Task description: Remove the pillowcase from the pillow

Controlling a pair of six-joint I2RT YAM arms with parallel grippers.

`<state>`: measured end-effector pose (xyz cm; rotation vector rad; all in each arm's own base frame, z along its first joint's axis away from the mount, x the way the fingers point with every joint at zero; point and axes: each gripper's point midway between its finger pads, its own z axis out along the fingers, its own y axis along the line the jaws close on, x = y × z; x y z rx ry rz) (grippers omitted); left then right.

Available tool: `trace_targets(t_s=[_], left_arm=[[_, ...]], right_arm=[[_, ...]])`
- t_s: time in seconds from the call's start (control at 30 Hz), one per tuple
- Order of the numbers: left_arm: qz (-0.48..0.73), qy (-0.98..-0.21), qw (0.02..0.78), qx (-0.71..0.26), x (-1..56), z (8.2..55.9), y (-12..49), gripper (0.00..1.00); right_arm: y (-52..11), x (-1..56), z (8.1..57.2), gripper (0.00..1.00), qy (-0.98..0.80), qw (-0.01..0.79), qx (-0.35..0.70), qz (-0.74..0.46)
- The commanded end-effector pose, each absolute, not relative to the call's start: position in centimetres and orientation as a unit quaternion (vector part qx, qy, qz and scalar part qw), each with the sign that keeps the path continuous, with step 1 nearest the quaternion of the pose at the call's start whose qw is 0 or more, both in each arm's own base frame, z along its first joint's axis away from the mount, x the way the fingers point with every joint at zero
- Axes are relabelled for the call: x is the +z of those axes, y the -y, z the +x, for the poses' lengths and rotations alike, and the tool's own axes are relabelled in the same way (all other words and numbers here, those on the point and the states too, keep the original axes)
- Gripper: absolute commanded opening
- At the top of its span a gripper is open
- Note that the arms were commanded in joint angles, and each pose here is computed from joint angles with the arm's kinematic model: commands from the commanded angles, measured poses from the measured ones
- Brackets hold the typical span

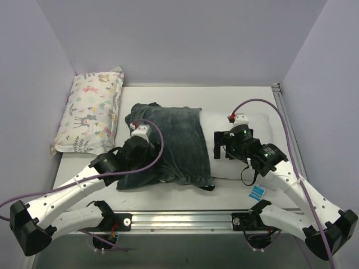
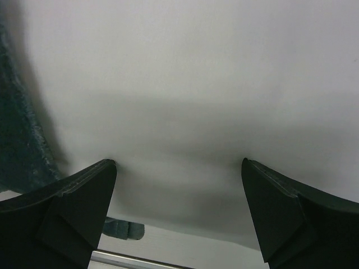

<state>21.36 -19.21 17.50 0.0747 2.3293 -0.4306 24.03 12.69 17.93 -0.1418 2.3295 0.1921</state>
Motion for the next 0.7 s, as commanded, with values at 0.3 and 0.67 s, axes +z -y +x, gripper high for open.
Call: trace_targets(t_s=[0.3,0.67], left_arm=[[-0.043,-0.892,0.396,-0.215,11.2,22.7,24.0,0.63],[-0.150,-0.881,0.445,-0.061,15.6,28.6,10.5,0.00]], right_arm=[[-15.6,10.9,24.9,0.41,-0.942,0.324,0.056,-0.071],[-8.4,19.7,29.3,0.00,-0.915,0.396,0.057,0.058]])
